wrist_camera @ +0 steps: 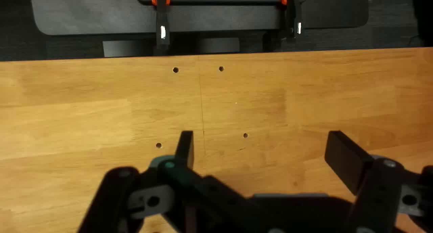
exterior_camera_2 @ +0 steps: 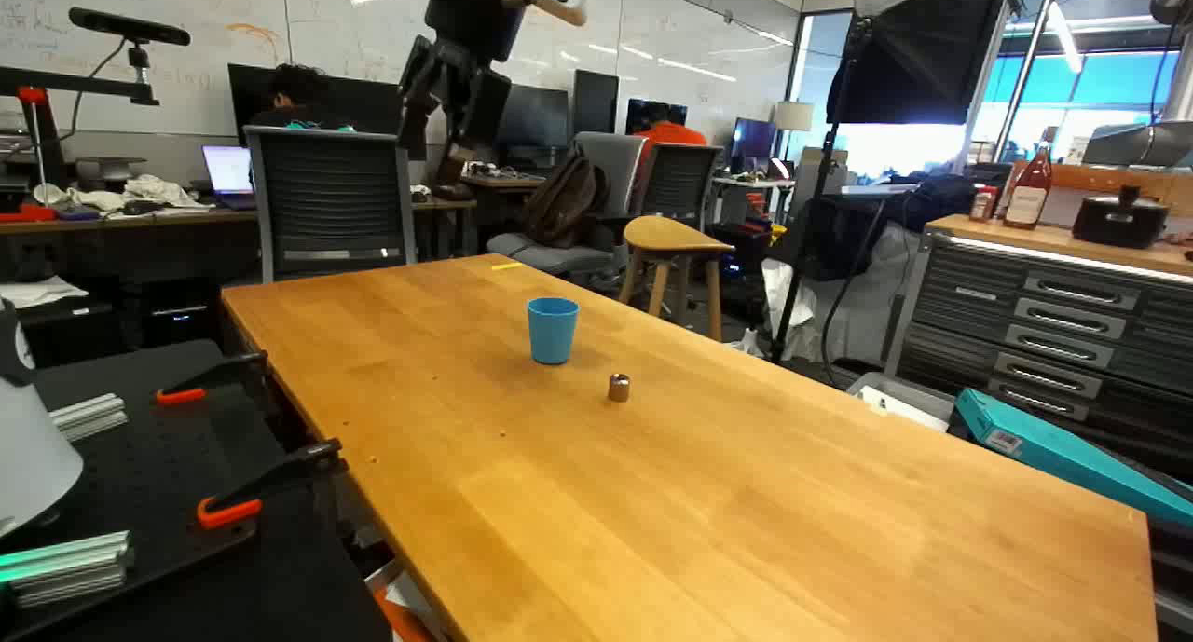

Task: Put the block in the cup

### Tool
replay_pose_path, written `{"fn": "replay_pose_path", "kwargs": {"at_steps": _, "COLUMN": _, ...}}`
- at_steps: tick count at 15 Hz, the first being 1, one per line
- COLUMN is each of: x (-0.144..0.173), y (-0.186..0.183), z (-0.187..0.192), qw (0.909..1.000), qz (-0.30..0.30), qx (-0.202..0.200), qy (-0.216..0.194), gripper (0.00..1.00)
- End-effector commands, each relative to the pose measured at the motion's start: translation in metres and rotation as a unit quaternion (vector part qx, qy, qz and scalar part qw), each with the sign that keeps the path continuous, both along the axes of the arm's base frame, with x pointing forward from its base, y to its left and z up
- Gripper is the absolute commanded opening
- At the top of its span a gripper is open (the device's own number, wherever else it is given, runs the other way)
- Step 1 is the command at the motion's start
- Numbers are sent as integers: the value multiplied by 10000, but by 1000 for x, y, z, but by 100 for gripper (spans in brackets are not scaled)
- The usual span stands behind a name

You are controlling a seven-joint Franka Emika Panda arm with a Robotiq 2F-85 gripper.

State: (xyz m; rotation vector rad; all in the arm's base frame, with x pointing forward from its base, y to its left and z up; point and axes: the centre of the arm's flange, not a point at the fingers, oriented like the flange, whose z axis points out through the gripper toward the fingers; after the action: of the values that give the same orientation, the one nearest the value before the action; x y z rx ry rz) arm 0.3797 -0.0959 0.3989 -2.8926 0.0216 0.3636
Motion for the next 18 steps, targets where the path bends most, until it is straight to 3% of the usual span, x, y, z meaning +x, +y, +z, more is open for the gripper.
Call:
{"fn": "replay_pose_path", "kwargs": {"at_steps": 1, "x": 0, "y": 0, "z": 0, "qw": 10000, "qz": -1, "qx": -3, "qy": -11, "gripper": 100}}
{"fn": "replay_pose_path", "kwargs": {"at_steps": 6, "x": 1, "y": 0, "z": 1, "qw": 10000, "qz": -2, "qx": -6, "qy": -23, "gripper": 100}}
{"fn": "replay_pose_path", "kwargs": {"at_steps": 8, "x": 14, "y": -2, "z": -23, "qw": 9997, "qz": 21, "qx": -214, "qy": 66, "gripper": 100}}
{"fn": "replay_pose_path", "kwargs": {"at_steps": 11, "x": 43, "y": -23, "z": -70, "qw": 9961, "qz": -220, "qx": -838, "qy": -134, "gripper": 100}}
{"fn": "replay_pose_path", "kwargs": {"at_steps": 18, "x": 102, "y": -67, "z": -179, "qw": 9789, "qz": -928, "qx": -1746, "qy": -521, "gripper": 100}}
